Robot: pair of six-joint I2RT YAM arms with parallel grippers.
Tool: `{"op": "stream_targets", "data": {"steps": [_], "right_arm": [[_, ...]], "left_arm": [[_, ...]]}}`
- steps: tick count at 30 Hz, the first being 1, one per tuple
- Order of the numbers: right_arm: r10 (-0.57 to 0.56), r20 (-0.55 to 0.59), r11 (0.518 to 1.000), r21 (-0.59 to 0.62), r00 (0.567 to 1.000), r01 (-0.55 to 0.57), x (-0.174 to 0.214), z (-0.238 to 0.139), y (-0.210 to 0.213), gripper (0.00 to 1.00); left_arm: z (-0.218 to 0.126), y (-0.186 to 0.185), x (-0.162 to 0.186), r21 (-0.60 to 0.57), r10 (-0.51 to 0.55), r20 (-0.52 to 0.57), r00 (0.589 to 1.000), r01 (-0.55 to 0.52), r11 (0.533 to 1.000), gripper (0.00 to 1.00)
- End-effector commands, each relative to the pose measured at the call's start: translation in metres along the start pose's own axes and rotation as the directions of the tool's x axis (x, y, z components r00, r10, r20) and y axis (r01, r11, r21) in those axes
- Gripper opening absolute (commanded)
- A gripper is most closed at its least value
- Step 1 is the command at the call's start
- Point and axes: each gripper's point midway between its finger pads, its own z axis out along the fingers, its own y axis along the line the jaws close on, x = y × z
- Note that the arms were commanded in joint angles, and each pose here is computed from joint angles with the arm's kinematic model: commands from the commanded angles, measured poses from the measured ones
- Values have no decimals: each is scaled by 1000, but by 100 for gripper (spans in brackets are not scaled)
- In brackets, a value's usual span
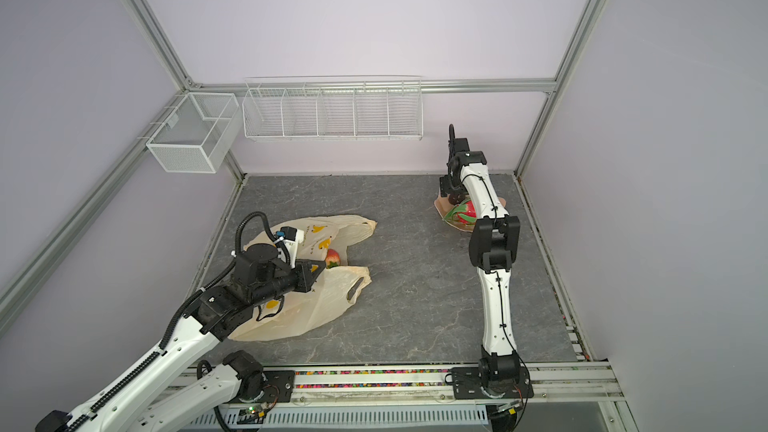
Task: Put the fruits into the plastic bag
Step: 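Lower the right gripper into the bowl and grasp the dark plum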
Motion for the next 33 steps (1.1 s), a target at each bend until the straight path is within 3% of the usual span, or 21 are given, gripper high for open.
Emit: {"op": "stream_targets", "data": {"steps": [1, 12, 20, 29, 33], "right_arm": [[-42, -1, 999, -27, 999, 42, -2, 11, 3, 89], [-83, -6, 996, -39, 997, 83, -3, 41, 6, 90], [-101, -22, 994, -38, 995, 100, 1, 55, 7, 99], [-84, -20, 996, -39, 996, 83, 0, 54, 6, 67], [-73, -7, 997, -32, 997, 72, -3, 45, 3, 58]], "left_arm": [[-3, -5, -8, -3, -2, 10, 1000, 2, 1000, 0], [1, -5, -11, -16, -4, 2, 1000, 5, 1000, 0], [5, -4, -11, -20, -10, 0, 1000, 10, 1000, 0], [6, -4, -13, -22, -7, 3, 1000, 7, 1000, 0], [7, -4, -14, -21, -4, 4, 1000, 4, 1000, 0]]}}
